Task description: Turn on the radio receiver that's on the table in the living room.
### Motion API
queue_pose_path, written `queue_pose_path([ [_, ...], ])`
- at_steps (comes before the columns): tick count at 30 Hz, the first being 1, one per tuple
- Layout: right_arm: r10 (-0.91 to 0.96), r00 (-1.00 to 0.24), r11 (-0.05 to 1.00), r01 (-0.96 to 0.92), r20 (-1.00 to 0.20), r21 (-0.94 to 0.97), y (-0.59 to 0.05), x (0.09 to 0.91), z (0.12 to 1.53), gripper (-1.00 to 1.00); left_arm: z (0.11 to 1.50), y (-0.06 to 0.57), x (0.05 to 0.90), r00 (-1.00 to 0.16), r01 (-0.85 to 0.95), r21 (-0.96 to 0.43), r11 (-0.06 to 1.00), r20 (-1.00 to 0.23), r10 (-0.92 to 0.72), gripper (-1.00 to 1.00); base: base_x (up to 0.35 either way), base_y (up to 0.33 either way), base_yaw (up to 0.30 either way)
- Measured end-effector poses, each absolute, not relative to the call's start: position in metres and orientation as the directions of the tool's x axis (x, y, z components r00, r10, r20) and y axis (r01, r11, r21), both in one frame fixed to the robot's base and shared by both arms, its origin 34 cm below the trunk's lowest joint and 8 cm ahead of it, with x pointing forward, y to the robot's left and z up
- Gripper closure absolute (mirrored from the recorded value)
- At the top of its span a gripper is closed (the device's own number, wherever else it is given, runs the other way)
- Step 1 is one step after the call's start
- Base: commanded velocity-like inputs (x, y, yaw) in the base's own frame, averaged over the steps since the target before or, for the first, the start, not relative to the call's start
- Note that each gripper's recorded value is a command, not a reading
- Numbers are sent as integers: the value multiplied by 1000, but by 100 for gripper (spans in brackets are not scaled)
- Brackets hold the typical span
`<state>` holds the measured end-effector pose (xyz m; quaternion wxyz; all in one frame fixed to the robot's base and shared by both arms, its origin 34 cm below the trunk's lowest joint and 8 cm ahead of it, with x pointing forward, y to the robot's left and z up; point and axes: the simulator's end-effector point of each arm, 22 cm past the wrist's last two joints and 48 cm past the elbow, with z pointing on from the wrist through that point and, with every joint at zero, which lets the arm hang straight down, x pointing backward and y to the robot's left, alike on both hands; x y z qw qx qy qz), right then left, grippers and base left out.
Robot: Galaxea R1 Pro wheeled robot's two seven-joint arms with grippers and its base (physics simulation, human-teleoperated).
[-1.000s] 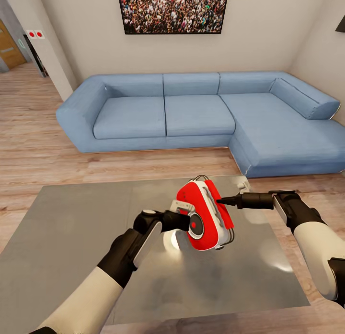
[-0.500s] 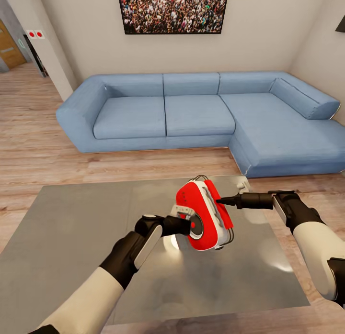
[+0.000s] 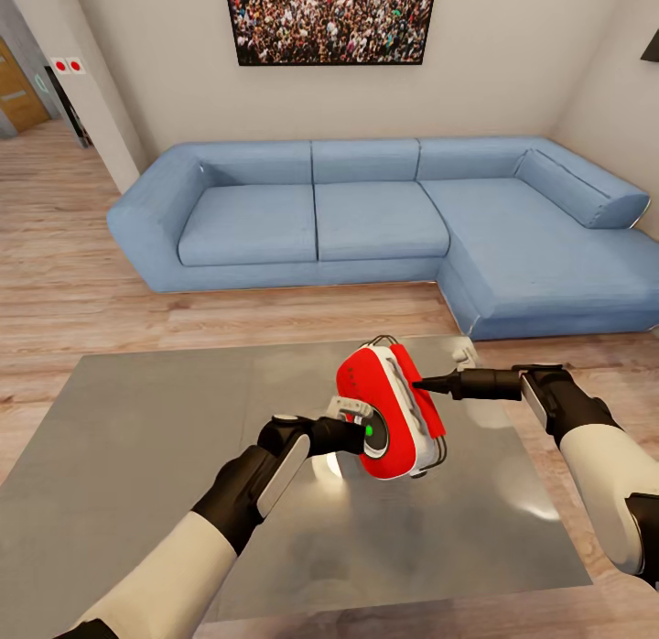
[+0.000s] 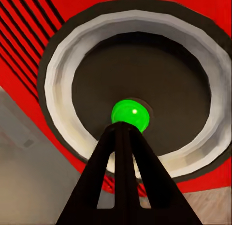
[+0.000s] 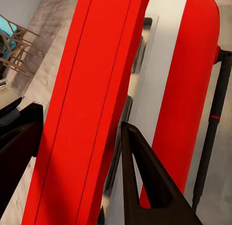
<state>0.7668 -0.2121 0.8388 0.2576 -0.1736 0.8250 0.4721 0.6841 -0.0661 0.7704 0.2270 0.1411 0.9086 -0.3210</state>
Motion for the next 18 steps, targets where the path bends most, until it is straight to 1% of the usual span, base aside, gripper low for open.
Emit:
queue_pose_path([
  [5,-43,-807,494,-530,-589,690,-212,767,839,100,775,-72,682,-855,416,-541,731,-507,112,100,0,0,0],
  [7,-41,-807,495,-529,-589,690,-212,767,839,100,774,-68,685,-855,407,-534,741,-507,105,100,0,0,0],
  [10,-41,-807,499,-528,-590,687,-213,768,838,100,770,-49,699,-864,352,-513,783,-501,60,100,0,0,0],
  [13,-45,-806,548,-513,-590,660,-220,774,829,100,762,-21,714,-874,271,-482,833,-486,3,100,0,0,0],
  [14,-43,-805,579,-503,-592,642,-225,779,825,100,759,-11,719,-876,241,-463,853,-482,-14,100,0,0,0],
  [17,-49,-807,613,-490,-589,620,-231,782,818,100,733,64,731,-879,154,-342,927,-476,-30,100,0,0,0],
  [18,-49,-808,617,-487,-587,618,-231,782,817,100,729,78,732,-881,134,-321,937,-472,-36,100,0,0,0],
])
